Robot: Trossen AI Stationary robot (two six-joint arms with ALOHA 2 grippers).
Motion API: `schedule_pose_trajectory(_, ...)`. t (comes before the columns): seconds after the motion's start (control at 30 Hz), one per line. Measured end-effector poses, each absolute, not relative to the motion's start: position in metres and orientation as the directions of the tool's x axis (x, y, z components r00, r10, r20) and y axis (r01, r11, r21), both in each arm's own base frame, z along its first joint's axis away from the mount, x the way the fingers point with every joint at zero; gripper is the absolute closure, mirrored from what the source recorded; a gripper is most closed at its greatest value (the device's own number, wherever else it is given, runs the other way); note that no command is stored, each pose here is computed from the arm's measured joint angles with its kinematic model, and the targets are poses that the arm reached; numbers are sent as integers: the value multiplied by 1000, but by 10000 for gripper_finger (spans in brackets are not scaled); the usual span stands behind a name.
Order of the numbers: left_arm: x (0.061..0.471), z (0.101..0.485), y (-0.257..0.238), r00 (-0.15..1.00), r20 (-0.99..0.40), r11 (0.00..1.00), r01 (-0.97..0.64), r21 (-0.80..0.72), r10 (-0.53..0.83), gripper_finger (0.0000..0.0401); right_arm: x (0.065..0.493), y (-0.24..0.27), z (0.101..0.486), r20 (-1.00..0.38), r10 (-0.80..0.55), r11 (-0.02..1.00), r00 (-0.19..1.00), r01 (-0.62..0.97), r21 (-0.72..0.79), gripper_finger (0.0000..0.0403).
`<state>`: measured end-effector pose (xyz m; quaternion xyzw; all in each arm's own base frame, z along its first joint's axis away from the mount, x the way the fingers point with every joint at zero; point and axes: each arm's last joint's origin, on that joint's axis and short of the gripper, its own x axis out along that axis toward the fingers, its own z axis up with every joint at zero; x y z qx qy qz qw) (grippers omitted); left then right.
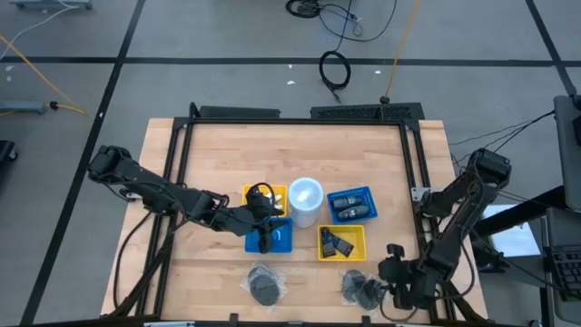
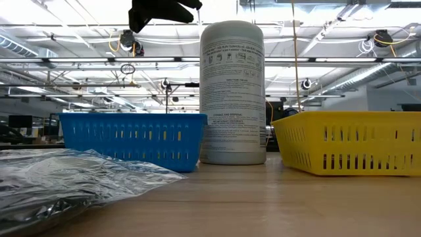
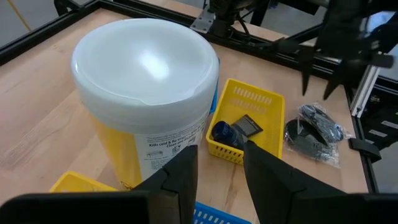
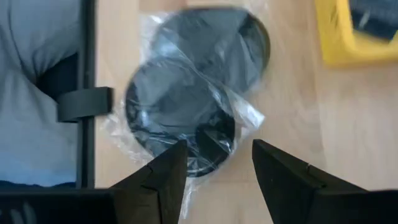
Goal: Pick & Place Travel size toiletries
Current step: Put the black hairbrush into the bottom blue bin
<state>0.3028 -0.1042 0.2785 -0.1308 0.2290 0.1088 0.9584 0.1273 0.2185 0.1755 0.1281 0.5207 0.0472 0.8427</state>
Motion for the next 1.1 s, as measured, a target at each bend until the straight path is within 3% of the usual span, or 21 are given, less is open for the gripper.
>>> schedule_pose_trajectory(0.37, 303, 279, -104, 872, -467, 942, -269, -201, 149, 272, 127, 201, 140, -855, 276, 922, 439, 132, 365, 215)
schedule_pose_trajectory(0.73, 303, 279, -104, 872, -467, 942, -269, -200, 149, 272, 131, 189, 124, -798, 347, 874, 494, 139, 466, 240)
schedule_pose_trajectory(0.87, 303, 279, -104, 872, -467, 942, -269, -200, 150, 272, 130, 189, 123, -804, 352, 882, 479, 119, 457, 276)
schedule_pose_trajectory(1.03, 303, 279, -104, 871, -465, 941, -274, -196, 157, 272, 130, 188, 122, -813, 351, 903, 465, 62, 425, 373)
schedule_pose_trajectory(1.1, 303, 279, -104, 871, -463, 940, -280, -193, 164, 272, 131, 187, 122, -814, 352, 910, 462, 35, 414, 394)
